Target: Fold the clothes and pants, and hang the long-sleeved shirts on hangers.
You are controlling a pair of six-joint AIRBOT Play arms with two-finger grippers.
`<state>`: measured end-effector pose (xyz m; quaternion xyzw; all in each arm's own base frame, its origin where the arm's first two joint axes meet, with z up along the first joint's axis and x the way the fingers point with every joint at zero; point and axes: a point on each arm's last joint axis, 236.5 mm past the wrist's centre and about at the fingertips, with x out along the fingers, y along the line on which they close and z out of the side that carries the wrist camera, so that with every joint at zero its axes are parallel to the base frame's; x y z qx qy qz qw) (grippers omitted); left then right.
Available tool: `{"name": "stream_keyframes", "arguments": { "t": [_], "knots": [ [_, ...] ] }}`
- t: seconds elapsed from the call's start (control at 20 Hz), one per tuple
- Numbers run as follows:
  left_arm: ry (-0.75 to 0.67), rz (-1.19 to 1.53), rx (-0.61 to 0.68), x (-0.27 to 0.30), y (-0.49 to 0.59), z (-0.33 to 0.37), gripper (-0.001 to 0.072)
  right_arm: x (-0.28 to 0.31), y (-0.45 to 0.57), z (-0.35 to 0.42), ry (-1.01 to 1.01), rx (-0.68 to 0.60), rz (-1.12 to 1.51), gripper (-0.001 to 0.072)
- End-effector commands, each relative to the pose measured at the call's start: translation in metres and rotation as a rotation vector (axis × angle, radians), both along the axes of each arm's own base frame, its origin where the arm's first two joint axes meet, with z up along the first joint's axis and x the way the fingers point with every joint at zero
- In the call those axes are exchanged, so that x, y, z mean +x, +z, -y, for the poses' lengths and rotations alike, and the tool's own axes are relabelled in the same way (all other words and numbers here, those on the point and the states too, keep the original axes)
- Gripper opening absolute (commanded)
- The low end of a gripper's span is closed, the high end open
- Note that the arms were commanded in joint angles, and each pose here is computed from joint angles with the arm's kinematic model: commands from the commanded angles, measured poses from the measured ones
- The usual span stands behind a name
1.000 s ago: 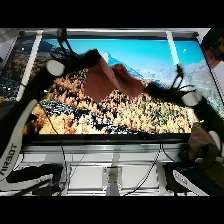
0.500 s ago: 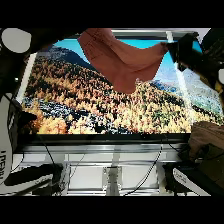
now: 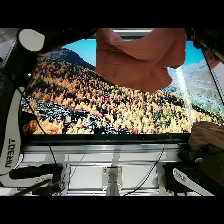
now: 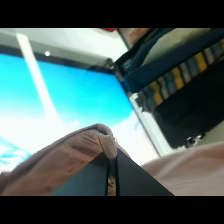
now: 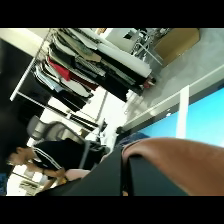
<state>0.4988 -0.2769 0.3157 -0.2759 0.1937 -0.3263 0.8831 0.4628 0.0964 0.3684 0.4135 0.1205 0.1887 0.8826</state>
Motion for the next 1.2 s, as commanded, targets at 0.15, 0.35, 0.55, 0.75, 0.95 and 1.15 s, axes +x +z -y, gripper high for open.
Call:
{"name": "stream_keyframes", "arguments": {
  "t": [0.15,0.35,0.55,0.75,0.95,1.15],
  "knots": [
    [0.108,0.021,-0.031,0.042,-0.018,-0.015,0.0016,0.035,-0.013,0.005,-0.009,-0.089,-0.010,0.0011],
    [0.204,0.073,-0.096,0.069,-0.014,-0.029,0.0015,0.086,-0.024,0.025,-0.099,-0.110,0.044,0.0011],
    [0.250,0.022,-0.177,0.093,-0.038,-0.034,0.0014,0.127,-0.037,0.025,-0.103,-0.171,0.075,0.0011],
    [0.268,-0.026,-0.196,0.113,-0.060,-0.046,0.0014,0.155,-0.044,0.008,-0.093,-0.233,0.132,0.0011],
    [0.238,-0.046,-0.125,0.113,-0.073,-0.057,0.0014,0.169,-0.061,0.000,-0.079,-0.238,0.113,0.0011],
    [0.120,-0.154,-0.005,0.097,-0.109,-0.068,0.0014,0.160,-0.105,-0.015,0.033,-0.353,-0.006,0.0011]
  ]
}}
